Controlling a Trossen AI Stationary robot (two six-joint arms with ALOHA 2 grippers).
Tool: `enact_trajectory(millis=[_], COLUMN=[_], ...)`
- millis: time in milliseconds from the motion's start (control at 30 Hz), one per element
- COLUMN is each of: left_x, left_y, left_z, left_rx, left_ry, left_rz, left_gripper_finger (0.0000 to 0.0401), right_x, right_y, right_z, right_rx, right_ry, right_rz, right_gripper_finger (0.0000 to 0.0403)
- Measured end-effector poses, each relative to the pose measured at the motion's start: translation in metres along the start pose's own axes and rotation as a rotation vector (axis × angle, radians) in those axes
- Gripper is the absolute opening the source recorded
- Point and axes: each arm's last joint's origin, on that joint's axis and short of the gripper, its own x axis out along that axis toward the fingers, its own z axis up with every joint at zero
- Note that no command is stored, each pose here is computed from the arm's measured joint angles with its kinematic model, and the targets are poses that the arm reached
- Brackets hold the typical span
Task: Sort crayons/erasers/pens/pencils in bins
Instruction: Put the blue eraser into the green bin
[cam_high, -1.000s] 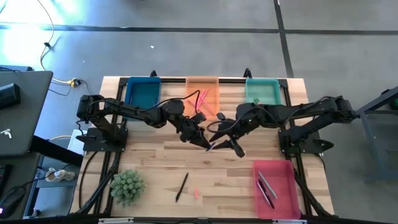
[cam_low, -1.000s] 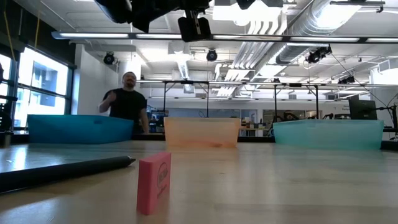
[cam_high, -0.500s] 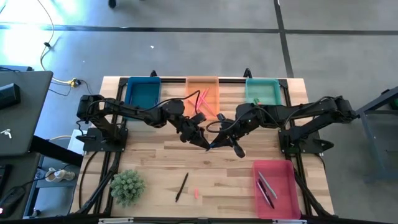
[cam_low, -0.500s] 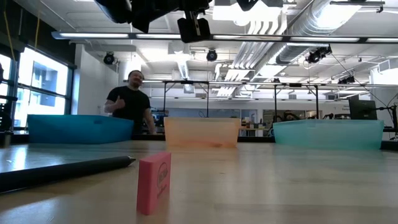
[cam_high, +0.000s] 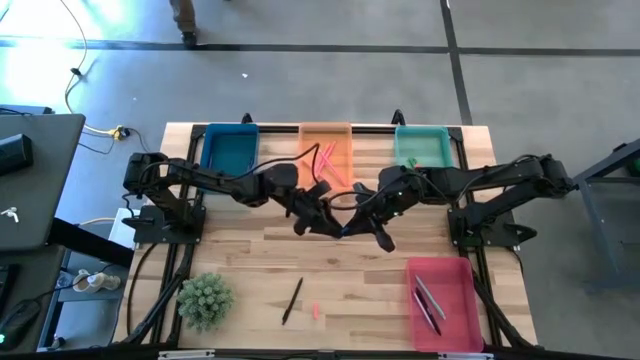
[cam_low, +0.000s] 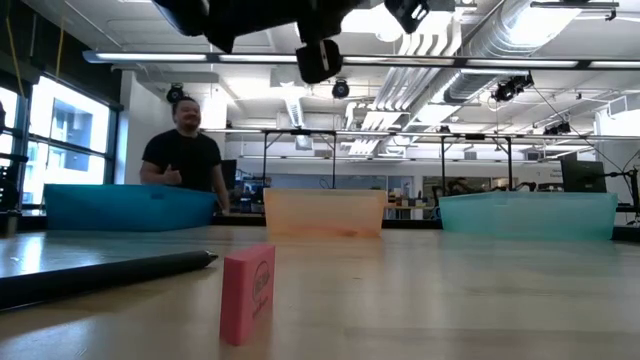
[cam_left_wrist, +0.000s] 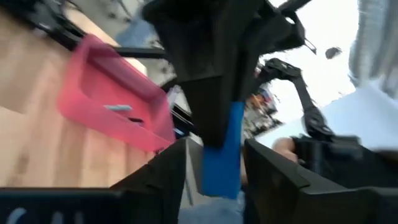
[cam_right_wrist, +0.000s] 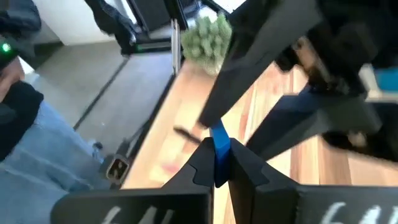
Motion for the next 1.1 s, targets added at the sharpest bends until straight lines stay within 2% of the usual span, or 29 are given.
enact_trajectory(millis=[133,267,533,700,933,1100], left_x=[-0.003,-0.005,-0.006,-0.006,-0.006,-0.006], left_y=[0.005,0.008,0.009,0.010,0.012,0.013], left_z=[0.003,0.005,0.007,0.007,0.006,0.005], left_rx=[-0.015,-0.016,0.031,0.028,0.018,0.009], left_ry=[-0.033,-0.042,-0.060,-0.066,-0.082,-0.074], left_rz=[0.058,0.068,0.090,0.103,0.140,0.152], left_gripper_finger=[0.0174,0.0187,0.0180,0.0172,0.0168,0.0168], right_x=[-0.012,-0.032,-0.077,-0.106,-0.139,-0.145], right_y=[0.001,0.000,-0.008,-0.019,-0.038,-0.058], right_z=[-0.004,-0.010,-0.020,-0.027,-0.042,-0.070], right_rx=[0.019,0.035,0.053,0.094,0.234,0.373], right_ry=[0.044,0.103,0.185,0.216,0.257,0.299], right_rz=[-0.049,-0.170,-0.434,-0.661,-0.954,-1.063], right_gripper_finger=[0.0005,0.0005,0.0005,0.0005,0.0005,0.0005])
